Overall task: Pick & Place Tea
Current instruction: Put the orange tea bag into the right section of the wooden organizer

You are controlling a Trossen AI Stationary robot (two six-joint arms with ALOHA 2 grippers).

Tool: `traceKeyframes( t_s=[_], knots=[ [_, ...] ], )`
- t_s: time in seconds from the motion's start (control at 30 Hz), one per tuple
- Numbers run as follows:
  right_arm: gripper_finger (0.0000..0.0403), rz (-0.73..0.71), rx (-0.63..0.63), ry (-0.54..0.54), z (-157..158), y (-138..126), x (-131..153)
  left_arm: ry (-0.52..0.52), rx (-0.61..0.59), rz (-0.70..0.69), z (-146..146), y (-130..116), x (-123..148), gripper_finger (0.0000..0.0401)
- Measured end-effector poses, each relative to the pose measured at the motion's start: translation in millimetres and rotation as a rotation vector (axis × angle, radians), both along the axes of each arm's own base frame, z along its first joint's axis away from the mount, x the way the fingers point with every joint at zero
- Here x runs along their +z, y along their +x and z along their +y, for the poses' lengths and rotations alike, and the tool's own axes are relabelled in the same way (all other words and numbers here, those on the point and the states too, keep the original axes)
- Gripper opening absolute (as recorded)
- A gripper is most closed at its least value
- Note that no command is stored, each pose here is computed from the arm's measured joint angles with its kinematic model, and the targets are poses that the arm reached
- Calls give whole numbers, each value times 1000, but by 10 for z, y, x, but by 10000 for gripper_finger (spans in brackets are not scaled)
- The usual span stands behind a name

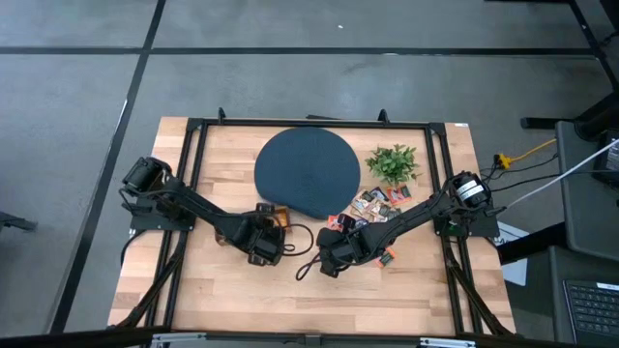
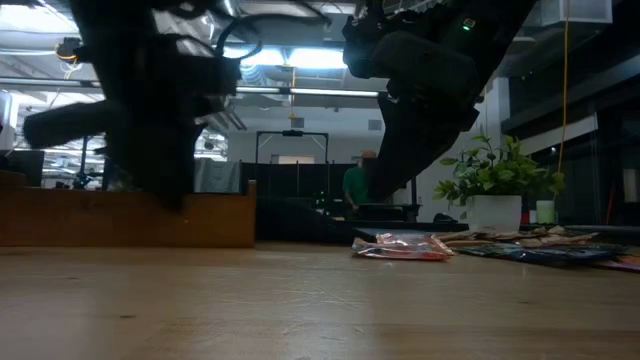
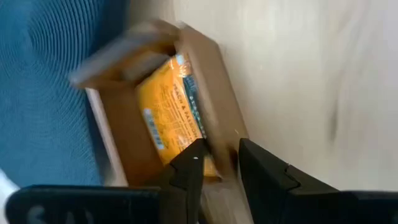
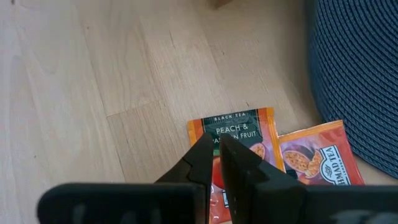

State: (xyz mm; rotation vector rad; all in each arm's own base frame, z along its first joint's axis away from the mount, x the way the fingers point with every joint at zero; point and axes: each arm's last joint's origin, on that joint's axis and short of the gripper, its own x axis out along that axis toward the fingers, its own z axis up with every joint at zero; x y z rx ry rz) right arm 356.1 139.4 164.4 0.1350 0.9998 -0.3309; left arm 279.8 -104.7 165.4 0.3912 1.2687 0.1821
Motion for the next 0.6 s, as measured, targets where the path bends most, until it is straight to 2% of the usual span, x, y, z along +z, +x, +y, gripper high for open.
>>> traceKeyframes(
  t_s=[0.4, 0.6],
  knots=[
    [33, 0, 2, -1, -1, 1, 0, -8, 1, -45, -25, 68, 117, 75],
    [33, 1, 3, -1, 0, 0, 0, -10, -21, -62, -44, 113, 194, 52]
  ],
)
